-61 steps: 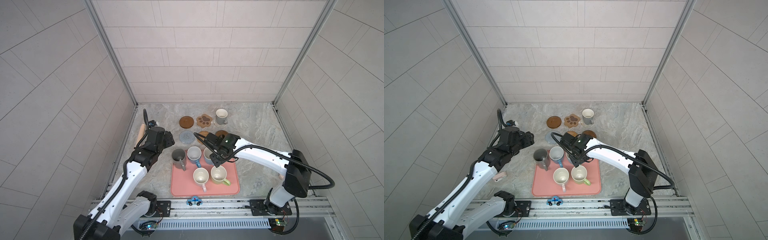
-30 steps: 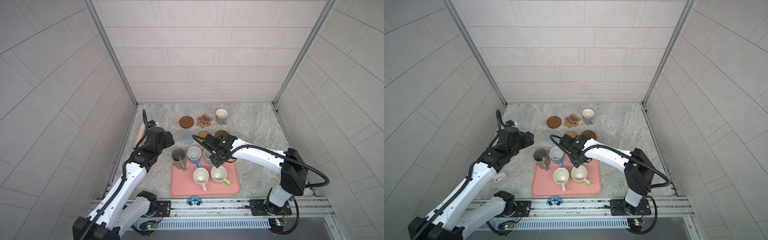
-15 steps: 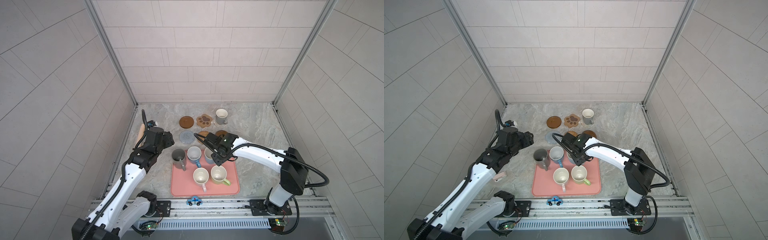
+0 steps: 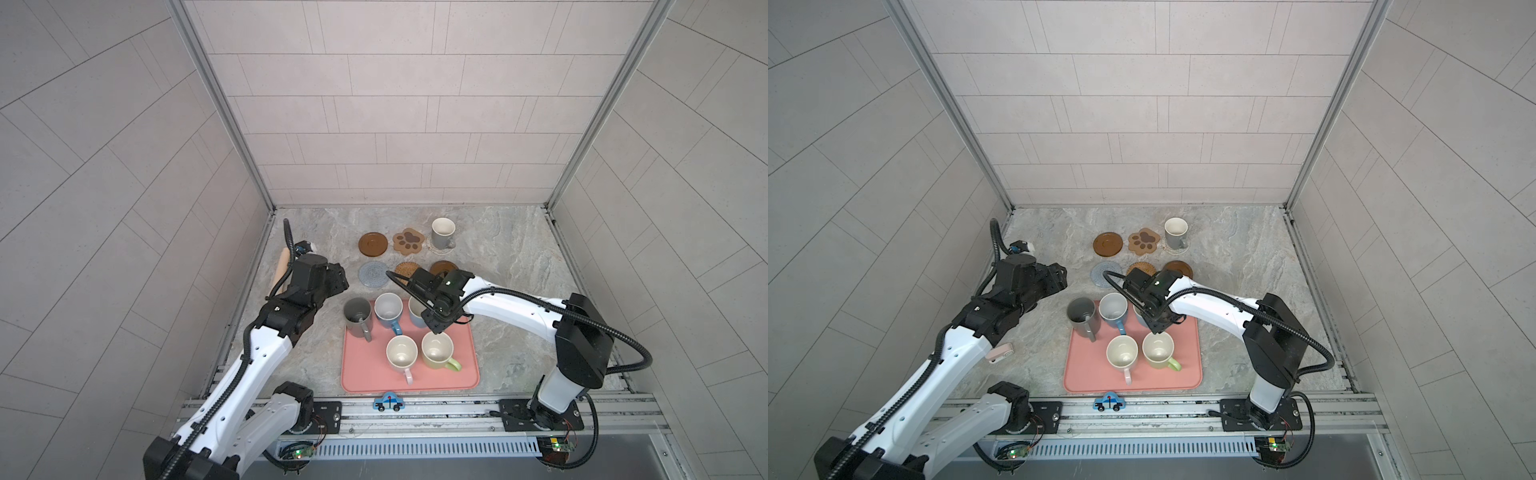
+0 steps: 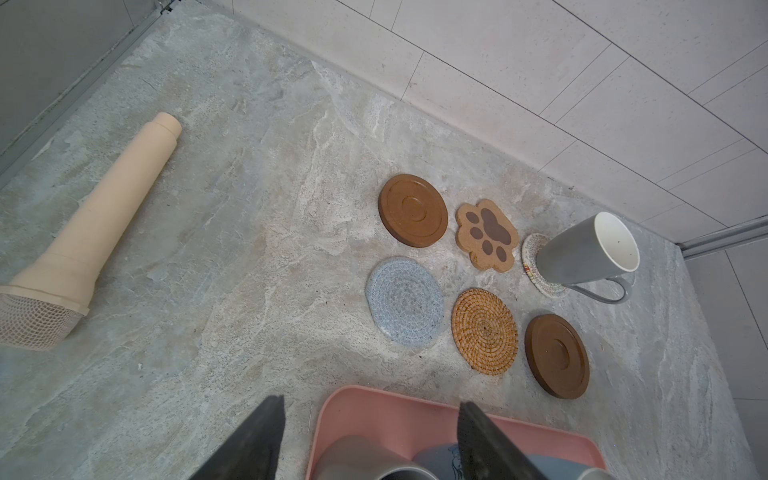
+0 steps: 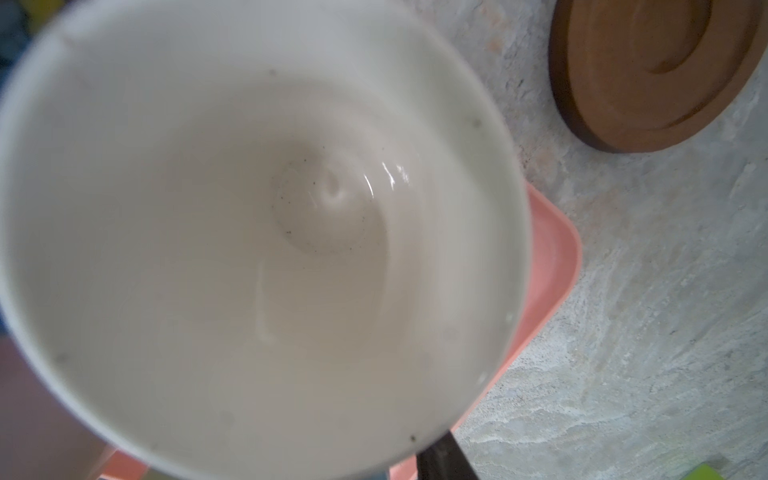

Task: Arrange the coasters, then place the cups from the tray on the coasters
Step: 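Close the right gripper on the white mug rim and lift it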

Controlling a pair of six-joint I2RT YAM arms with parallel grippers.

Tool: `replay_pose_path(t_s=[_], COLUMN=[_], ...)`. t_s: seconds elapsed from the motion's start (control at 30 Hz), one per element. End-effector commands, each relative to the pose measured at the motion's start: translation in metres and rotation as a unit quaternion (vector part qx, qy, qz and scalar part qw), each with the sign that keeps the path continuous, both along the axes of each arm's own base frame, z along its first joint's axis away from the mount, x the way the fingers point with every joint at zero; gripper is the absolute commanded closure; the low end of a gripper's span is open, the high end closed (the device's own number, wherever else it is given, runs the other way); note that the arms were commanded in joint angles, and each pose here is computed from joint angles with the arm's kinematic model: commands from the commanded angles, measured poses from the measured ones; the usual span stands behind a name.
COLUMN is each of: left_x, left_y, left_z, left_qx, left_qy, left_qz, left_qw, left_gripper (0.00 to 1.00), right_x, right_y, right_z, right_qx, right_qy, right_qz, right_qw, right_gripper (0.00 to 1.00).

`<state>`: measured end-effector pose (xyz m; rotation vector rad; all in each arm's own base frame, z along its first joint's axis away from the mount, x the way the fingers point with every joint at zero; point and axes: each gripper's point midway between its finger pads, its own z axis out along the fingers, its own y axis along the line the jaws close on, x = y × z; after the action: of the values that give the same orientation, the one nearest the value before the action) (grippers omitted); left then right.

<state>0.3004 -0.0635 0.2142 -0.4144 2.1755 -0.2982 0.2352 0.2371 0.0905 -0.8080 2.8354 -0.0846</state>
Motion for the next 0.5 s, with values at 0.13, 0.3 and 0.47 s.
replay_pose_path(t_s=[0.13,0.3,0.47], left_x=[-0.002,-0.0032,-0.0047], left_y=[0.0066,0.008,0.0095], left_z=[0.007,0.0071,0.0074], left_qx=[-0.001,0.001,0.002], left_qy=[-0.01,-0.009,-0.011], left_qz=[0.016,0.018,0.021], left_qw=[1.0,1.0,1.0], left_gripper=[0.27,0.27,0.27], right_x=[0.0045,0.0074,0.0093], right_y=[0.0031,0.0053,0.0066], right_z=[-0.0093,-0.0101,-0.0076], right_qx=[-0.004,-0.003,0.0], right_qy=[-0.001,-0.004,-0.009], right_qz=[0.002,0.001,0.0], right_qw=[1.0,1.0,1.0], right_gripper=[0.73,0.79,0.82])
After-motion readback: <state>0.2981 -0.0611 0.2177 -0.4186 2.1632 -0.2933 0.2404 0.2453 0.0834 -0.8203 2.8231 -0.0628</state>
